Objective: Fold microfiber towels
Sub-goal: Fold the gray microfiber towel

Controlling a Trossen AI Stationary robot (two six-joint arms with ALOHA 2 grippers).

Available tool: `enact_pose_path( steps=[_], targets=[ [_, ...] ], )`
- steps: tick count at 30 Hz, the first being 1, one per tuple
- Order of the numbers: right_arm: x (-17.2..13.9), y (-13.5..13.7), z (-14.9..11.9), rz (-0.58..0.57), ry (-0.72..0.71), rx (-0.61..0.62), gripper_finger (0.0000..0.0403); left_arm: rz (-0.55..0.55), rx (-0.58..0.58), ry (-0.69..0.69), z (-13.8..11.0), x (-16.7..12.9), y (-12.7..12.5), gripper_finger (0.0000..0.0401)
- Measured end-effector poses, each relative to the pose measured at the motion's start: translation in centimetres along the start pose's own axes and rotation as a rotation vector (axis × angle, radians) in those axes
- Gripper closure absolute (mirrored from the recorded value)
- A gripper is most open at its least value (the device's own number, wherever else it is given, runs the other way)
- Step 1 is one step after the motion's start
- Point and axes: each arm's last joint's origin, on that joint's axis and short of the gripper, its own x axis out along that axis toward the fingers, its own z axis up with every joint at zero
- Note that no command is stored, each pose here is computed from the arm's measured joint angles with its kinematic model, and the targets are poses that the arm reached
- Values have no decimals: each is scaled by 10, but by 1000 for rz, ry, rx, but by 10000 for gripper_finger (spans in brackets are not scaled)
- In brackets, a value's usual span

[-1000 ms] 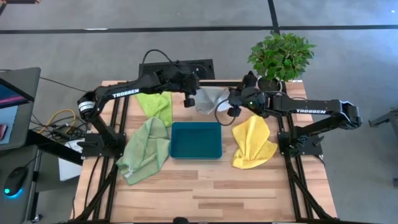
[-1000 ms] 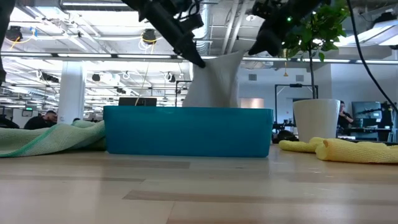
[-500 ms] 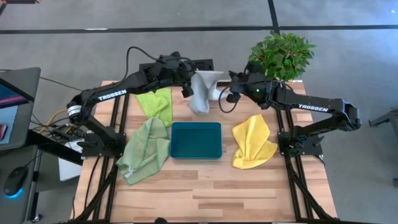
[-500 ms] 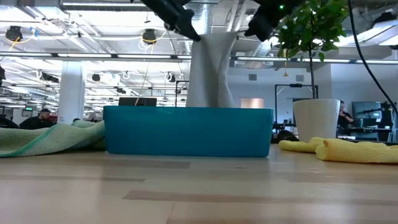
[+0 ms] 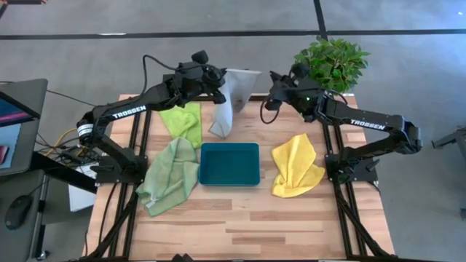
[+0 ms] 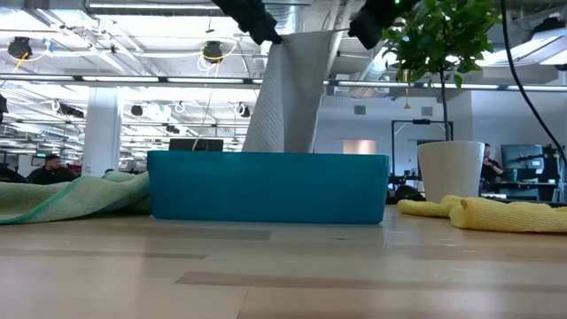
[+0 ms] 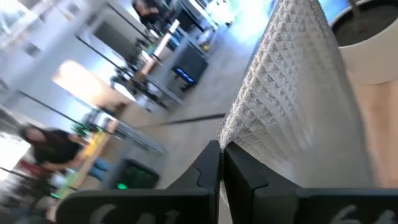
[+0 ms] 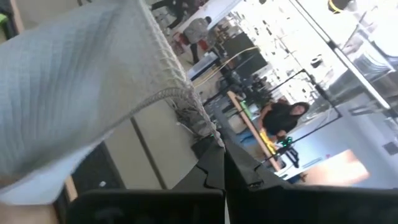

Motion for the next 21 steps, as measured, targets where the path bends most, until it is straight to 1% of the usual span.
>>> enact_pose_path(
  steps=[2, 4, 7, 11, 14, 17, 21],
  targets=[
    [1, -1, 1, -14, -9, 5, 391, 27, 52, -20, 2, 0, 3, 401],
    [1, -1, 1, -14, -8, 2, 391, 20, 91, -32, 2, 0, 3, 401],
    [1, 1, 1, -3, -5, -6, 391, -57, 108, -33, -1, 0, -1, 401],
    [-2, 8, 0, 52, 5, -41, 391, -175, 145, 40, -10, 1, -14, 401],
    [-4, 15, -3, 114, 38, -64, 391, -293, 118, 66, -13, -2, -25, 401],
    [-8, 23, -7, 181, 80, -70, 391, -410, 46, 67, -15, -4, -35, 401],
    [-15, 34, -11, 296, 111, -50, 391, -540, -7, 91, -17, -1, -52, 401]
  ],
)
